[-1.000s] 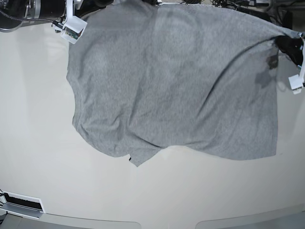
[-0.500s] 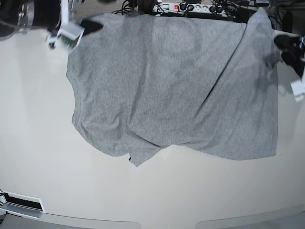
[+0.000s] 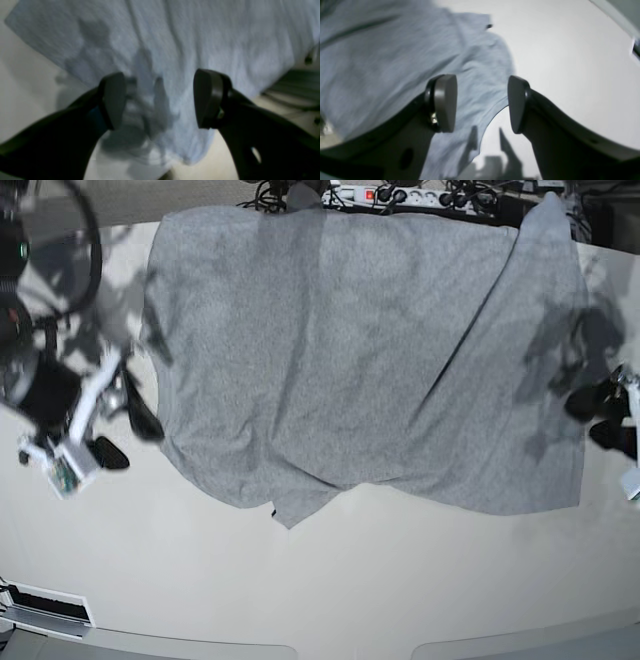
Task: Layout the t-shirt on the table in an organized manner, then fold the t-shirt properly
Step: 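Open both grippers and release the t-shirt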
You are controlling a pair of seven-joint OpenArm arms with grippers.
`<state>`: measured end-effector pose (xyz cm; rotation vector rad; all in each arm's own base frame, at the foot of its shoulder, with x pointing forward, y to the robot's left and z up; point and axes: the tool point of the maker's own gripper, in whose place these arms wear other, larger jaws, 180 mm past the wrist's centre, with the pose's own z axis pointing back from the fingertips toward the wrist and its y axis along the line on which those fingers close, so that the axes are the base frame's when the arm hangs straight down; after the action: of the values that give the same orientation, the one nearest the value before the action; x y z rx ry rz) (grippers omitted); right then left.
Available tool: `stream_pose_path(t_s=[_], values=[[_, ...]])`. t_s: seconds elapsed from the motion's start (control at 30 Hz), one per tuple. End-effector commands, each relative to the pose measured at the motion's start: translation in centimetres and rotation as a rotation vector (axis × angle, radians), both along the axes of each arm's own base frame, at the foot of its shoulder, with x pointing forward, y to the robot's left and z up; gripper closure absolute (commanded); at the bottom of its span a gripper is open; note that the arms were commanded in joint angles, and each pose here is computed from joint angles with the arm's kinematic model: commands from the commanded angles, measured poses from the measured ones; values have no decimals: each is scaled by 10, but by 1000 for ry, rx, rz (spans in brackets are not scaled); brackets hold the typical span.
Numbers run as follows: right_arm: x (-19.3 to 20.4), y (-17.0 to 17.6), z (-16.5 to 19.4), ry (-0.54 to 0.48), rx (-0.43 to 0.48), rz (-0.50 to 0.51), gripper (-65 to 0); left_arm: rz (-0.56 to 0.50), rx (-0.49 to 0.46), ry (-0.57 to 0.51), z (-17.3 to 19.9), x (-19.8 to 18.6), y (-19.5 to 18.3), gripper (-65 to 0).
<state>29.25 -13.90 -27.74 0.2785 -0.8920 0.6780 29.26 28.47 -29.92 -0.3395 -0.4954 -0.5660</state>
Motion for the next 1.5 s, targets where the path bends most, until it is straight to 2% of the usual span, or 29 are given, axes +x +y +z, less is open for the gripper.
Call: stream_pose_path(t_s=[0.0,0.27,0.47,0.63,0.73,0.8,1.03,1.3,1.37,1.4,1.47], values=[[15,3,4,-21,22,-2,-329,27,7,-23,7,6,11,-429],[121,3,-44,118,145,-128,-329,193,-152,24,-39,20,5,-429],[171,6,-75,236,212,-264,-329,261,-189,75,-59,15,11,-429],[178,6,-105,283,207,-312,-332,261,-188,69,-57,17,11,-429],[174,-7,-128,284,147,-418,-332,259,-183,77,-58,15,12,-429],[166,-9,-142,287,126,-456,-356,260,-190,74,-57,16,11,-429],[142,9,-170,270,151,-419,-364,258,-213,55,-51,23,7,-429],[154,0,-162,201,167,-483,-360,254,-210,66,-52,22,7,-429],[155,3,-159,192,178,-462,-308,254,-211,66,-52,22,6,-429],[156,5,-158,187,185,-452,-249,254,-211,66,-52,22,7,-429],[158,11,-152,169,196,-406,-76,254,-209,66,-52,22,7,-429]])
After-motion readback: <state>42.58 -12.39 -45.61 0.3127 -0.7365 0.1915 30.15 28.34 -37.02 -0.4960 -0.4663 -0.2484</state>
